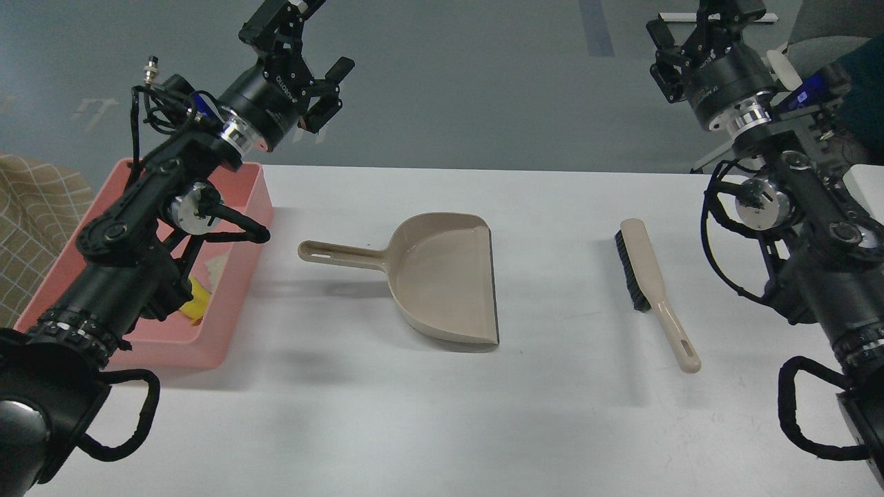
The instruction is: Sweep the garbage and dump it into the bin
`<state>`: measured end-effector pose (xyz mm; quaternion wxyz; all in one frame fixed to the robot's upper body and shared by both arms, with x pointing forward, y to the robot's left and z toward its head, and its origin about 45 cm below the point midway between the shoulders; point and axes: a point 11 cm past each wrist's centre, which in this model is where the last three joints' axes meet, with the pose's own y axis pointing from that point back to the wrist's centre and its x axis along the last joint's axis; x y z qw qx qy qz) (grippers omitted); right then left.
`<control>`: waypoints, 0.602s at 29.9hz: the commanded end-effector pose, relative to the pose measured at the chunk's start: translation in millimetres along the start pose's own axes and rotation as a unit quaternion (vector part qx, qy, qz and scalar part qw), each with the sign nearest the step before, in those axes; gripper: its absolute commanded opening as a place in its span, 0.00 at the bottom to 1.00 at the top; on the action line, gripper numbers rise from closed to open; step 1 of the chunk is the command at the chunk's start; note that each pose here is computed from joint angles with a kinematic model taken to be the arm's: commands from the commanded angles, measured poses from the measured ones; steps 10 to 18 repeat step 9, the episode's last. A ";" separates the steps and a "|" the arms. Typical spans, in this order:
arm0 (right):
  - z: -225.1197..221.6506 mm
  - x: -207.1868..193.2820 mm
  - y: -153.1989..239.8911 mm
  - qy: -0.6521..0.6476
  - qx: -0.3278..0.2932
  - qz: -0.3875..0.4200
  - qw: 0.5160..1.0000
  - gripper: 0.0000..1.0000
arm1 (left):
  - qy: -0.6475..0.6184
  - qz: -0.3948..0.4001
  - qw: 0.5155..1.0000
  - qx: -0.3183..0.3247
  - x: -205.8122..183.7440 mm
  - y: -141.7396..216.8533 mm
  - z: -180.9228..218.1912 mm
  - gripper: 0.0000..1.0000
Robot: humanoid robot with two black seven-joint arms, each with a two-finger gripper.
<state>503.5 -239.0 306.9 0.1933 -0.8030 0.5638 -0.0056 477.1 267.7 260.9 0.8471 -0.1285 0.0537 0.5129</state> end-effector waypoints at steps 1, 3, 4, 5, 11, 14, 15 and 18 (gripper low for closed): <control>22.5 -13.4 0.9 -0.067 -0.006 0.017 0.998 0.98 | 0.043 0.035 0.998 0.019 7.9 4.9 -28.3 0.98; 32.2 -18.8 2.7 -0.075 -0.015 0.018 0.997 0.98 | 0.060 0.046 0.997 0.022 8.9 6.1 -36.9 0.98; 34.3 -18.3 4.3 -0.076 -0.017 0.019 0.997 0.98 | 0.066 0.047 0.996 0.022 7.4 5.7 -39.7 0.98; 35.0 -18.9 4.7 -0.075 -0.018 0.018 0.997 0.98 | 0.068 0.047 0.996 0.021 6.8 5.4 -39.9 0.98; 33.5 -20.0 4.9 -0.077 -0.013 0.017 0.997 0.98 | 0.069 0.045 0.996 0.014 5.6 1.0 -34.2 0.98; 33.5 -20.0 4.9 -0.077 -0.013 0.017 0.997 0.98 | 0.069 0.045 0.996 0.014 5.6 1.0 -34.2 0.98; 33.5 -20.0 4.9 -0.077 -0.013 0.017 0.997 0.98 | 0.069 0.045 0.996 0.014 5.6 1.0 -34.2 0.98; 33.5 -20.0 4.9 -0.077 -0.013 0.017 0.997 0.98 | 0.069 0.045 0.996 0.014 5.6 1.0 -34.2 0.98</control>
